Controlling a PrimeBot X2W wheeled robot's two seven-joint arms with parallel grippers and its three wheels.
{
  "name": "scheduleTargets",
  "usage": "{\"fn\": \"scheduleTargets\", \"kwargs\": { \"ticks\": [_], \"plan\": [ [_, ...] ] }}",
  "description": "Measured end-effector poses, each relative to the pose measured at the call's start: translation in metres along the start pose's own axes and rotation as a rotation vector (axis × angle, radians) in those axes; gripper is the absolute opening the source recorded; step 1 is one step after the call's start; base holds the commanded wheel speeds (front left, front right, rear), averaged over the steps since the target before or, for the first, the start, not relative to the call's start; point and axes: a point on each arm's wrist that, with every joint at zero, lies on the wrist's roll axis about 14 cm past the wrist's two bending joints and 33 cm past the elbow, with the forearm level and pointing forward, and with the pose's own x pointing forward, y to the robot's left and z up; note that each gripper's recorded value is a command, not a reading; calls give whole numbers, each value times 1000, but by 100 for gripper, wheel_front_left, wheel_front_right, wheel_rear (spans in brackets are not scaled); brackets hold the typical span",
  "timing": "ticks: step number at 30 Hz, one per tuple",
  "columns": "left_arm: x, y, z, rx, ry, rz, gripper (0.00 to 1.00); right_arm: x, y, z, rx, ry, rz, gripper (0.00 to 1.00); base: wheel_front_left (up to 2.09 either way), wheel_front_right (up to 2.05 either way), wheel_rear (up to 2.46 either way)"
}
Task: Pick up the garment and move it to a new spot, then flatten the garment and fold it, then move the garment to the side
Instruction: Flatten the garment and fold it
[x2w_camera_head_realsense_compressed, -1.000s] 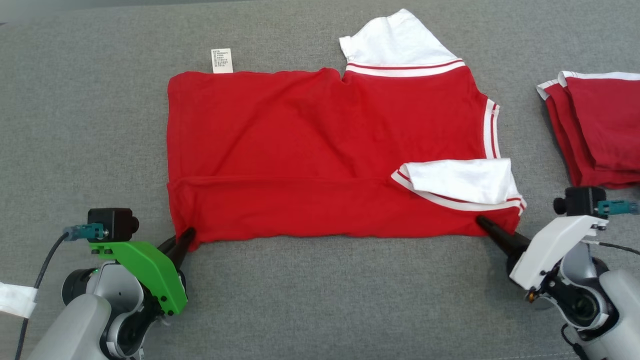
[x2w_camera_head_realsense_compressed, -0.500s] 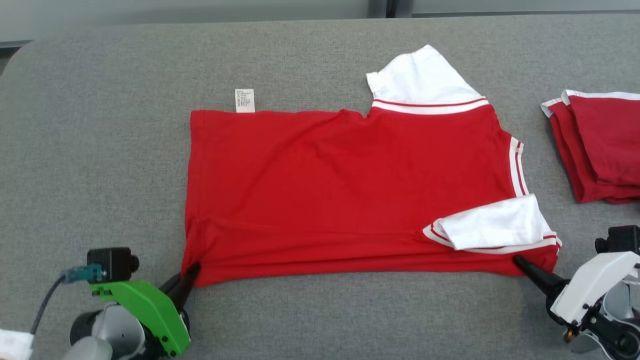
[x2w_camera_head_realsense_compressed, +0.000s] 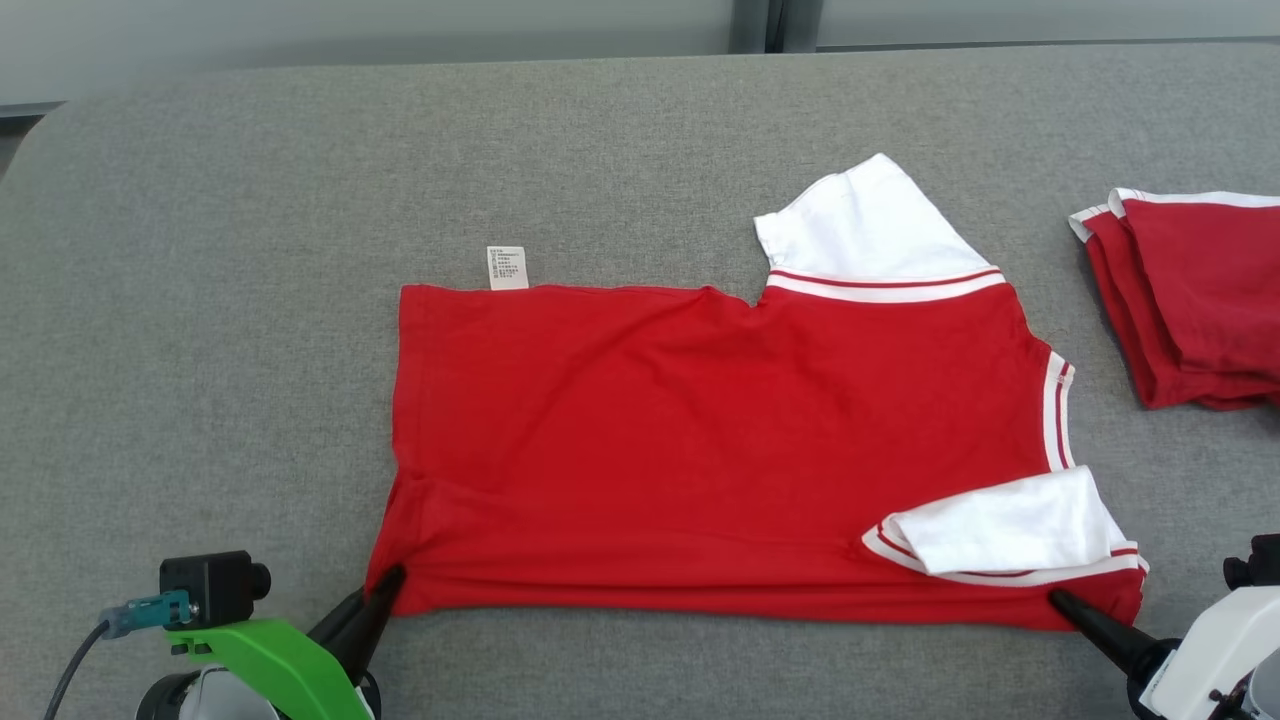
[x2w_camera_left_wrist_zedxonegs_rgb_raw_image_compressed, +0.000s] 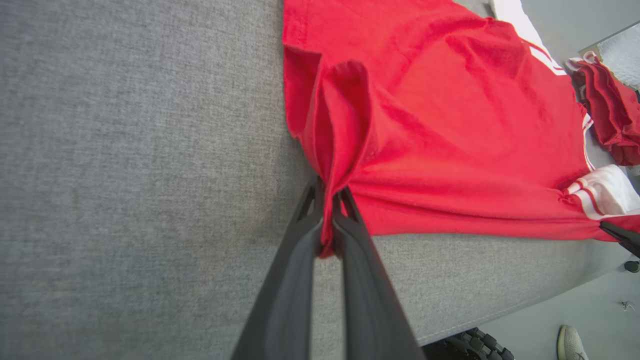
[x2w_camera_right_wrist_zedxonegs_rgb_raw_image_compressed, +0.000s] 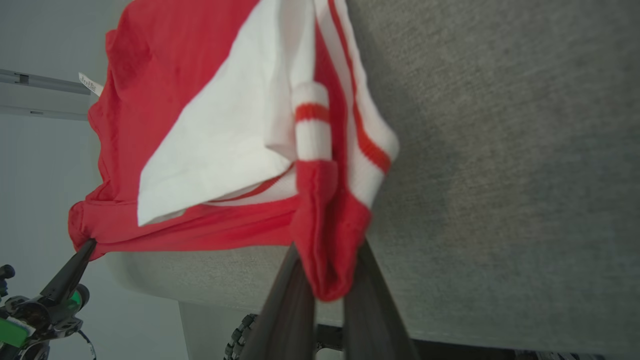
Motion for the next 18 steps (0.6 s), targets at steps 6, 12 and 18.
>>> {"fn": "scheduleTargets", "kwargs": {
  "ticks": [6, 12, 18],
  "plan": [
    [-2, -9, 5, 6, -9, -27, 0, -6, 3, 14, -28, -25, 9, 0, 0, 0, 0],
    [-11, -16, -5, -7, 23, -44, 0, -12, 9, 16, -20, -31, 29, 0, 0, 0, 0],
    [-14, -18, -5, -20, 29, -46, 0, -16, 9, 17, -34, -20, 23, 0, 0, 0, 0]
  ]
}}
